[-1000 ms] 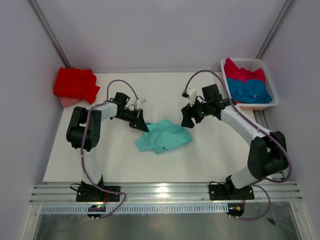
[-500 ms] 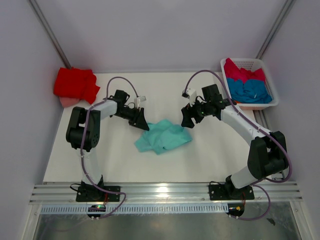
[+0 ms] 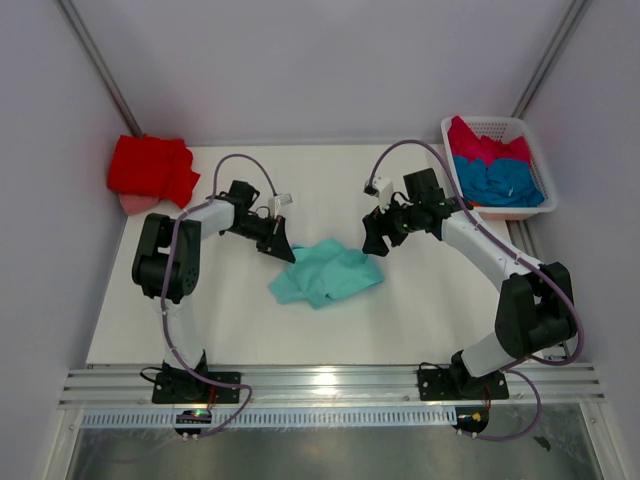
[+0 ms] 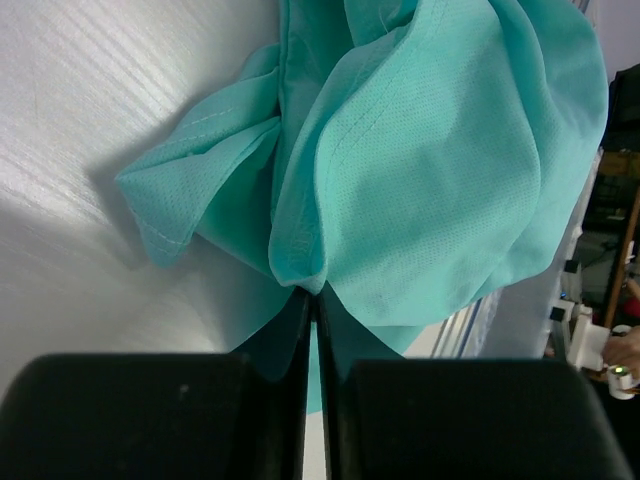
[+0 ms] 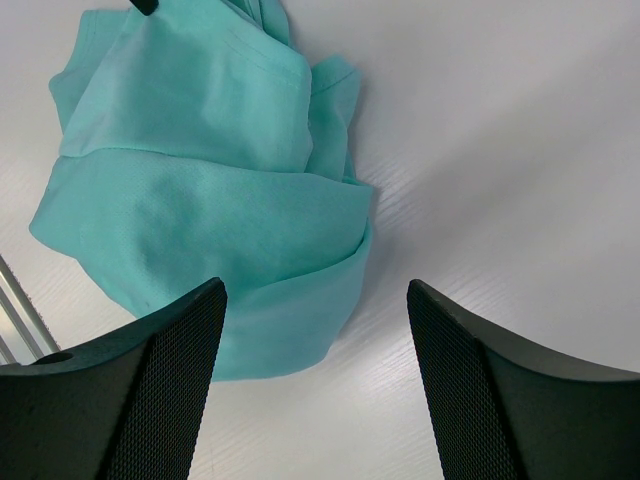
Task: Fold and stack the t-shirts
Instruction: Flatten the tshirt out
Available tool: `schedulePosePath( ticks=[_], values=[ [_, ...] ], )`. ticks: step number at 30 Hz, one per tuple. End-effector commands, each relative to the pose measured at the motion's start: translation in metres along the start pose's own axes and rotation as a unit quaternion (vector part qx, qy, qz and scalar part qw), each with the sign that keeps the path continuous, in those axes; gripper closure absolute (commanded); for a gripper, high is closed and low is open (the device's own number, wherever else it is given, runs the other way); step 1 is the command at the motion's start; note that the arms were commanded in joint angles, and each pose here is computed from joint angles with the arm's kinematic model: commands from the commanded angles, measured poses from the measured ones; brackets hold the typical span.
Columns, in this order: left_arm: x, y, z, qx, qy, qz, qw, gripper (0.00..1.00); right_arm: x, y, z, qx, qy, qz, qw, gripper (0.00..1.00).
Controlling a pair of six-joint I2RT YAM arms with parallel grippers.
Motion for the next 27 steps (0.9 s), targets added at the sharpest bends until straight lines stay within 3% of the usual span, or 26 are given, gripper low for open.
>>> schedulePosePath(
  ticks=[1,16,20,27],
  values=[
    [-0.009,-0.005,-0.007,-0.009,-0.015,0.028,0.999,1.0,-0.006,-0.002,0.0,-0.001,-0.013,-0.01,1.0,0.23],
    [-0.028,-0.024,-0.024,-0.04,-0.043,0.074,0.996,1.0,-0.006,-0.001,0.0,-0.002,-0.013,-0.012,1.0,0.23],
    [-0.052,-0.053,-0.05,-0.078,-0.073,0.114,0.988,1.0,-0.005,-0.001,0.001,-0.004,-0.011,-0.011,1.0,0.23],
    [-0.101,-0.121,-0.107,-0.168,-0.171,0.185,0.953,1.0,-0.004,-0.002,0.003,-0.007,-0.009,-0.008,1.0,0.23]
  ],
)
Point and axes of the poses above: each gripper's point midway between its finger pads, its own z axis out along the fingers, its own y axis along the line the jaws close on, x = y × z, the point moved 10 cm from there along -z, back along the fingers, and after that the axes turned 7 degrees about -z, right-handed, at the moved point
